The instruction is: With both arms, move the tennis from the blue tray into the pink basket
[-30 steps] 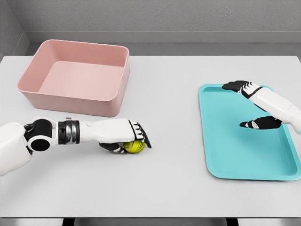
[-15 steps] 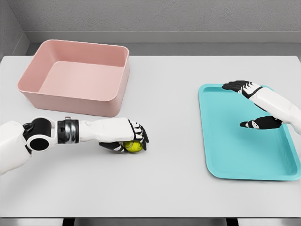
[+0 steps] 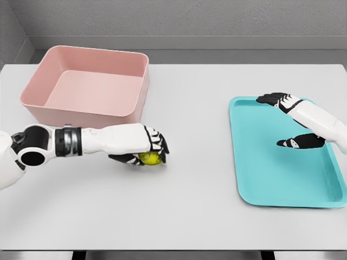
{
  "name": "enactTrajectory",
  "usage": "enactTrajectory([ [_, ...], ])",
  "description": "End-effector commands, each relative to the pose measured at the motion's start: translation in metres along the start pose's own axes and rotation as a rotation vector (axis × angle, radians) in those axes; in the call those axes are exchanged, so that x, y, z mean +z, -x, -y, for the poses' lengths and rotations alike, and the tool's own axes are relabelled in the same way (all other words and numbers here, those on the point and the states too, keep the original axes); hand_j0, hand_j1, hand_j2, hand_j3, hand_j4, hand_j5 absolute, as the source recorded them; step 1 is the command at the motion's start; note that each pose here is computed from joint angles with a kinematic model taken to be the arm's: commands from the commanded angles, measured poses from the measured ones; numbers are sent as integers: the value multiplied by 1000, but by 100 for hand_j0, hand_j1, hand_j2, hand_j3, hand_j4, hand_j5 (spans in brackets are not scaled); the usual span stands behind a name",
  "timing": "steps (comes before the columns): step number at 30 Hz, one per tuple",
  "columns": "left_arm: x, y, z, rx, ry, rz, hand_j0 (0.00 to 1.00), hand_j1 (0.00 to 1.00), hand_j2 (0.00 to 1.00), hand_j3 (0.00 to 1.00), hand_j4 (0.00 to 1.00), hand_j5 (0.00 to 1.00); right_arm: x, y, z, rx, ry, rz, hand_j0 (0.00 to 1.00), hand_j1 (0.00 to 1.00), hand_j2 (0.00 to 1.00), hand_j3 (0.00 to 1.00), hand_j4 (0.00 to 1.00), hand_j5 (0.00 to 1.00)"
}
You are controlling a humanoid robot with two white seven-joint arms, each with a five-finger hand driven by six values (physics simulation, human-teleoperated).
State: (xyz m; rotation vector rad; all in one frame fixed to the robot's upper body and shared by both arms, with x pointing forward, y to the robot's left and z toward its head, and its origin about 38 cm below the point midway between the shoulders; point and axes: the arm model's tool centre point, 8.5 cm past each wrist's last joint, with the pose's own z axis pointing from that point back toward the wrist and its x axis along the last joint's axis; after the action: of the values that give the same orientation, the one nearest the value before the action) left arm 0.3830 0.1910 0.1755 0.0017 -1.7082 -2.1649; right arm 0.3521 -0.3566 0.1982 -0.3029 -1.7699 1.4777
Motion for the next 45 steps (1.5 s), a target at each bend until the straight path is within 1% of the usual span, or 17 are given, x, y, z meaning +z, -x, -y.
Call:
enactTrajectory([
  [1,7,2,-10,-2,-25,-11,60,60,60,60,60,60,0,0,1,-6,6,1,100,100,100,100,100,100],
  [8,16,9,-29,-38,-54,-37,60,60,60,60,60,60,0,0,1,-6,4,1,100,100,100,100,100,100],
  [12,23,13,-42,-43,-84,-53,60,60,60,60,60,60,0,0,1,-5,5,2,100,100,100,100,100,100],
  [13,24,14,-42,-38,-87,-55,60,60,60,60,60,60,0,0,1,-5,5,1,100,100,100,100,100,100],
  [16,30,18,-52,-53,-103,-74,60,60,60,60,60,60,0,0,1,-6,6,1,100,100,100,100,100,100],
  [18,33,22,-54,-47,-114,-84,60,60,60,60,60,60,0,0,1,-6,4,1,100,100,100,100,100,100],
  [24,48,44,-65,-38,-138,-156,60,60,60,60,60,60,0,0,0,-6,3,2,100,100,100,100,100,100],
  [28,67,66,-72,-15,-170,-234,60,60,60,60,60,60,0,0,1,-6,4,1,100,100,100,100,100,100],
  [30,70,71,-74,-6,-177,-248,60,60,60,60,60,60,0,0,0,-6,5,2,100,100,100,100,100,100],
  [31,72,74,-77,-10,-181,-256,60,60,60,60,60,60,0,0,0,-6,3,2,100,100,100,100,100,100],
  [33,75,80,-77,-2,-183,-274,60,60,60,60,60,60,0,0,1,-6,4,1,100,100,100,100,100,100],
  [35,77,80,-80,-7,-190,-278,61,61,61,61,61,61,0,0,1,-6,4,1,100,100,100,100,100,100],
  [37,79,83,-80,-3,-195,-289,62,62,62,62,62,62,0,0,1,-6,6,1,100,100,100,100,100,100],
  [40,92,95,-81,13,-210,-339,62,62,62,62,62,62,0,0,1,-6,6,1,100,100,100,100,100,100],
  [43,106,106,-81,28,-230,-388,68,68,68,68,68,68,0,0,1,-6,5,1,100,100,100,100,100,100],
  [44,110,109,-81,30,-237,-399,75,75,75,75,75,75,0,0,1,-6,6,1,100,100,100,100,100,100],
  [45,110,109,-81,30,-240,-399,88,88,88,88,88,88,0,0,0,-6,3,2,100,100,100,100,100,100],
])
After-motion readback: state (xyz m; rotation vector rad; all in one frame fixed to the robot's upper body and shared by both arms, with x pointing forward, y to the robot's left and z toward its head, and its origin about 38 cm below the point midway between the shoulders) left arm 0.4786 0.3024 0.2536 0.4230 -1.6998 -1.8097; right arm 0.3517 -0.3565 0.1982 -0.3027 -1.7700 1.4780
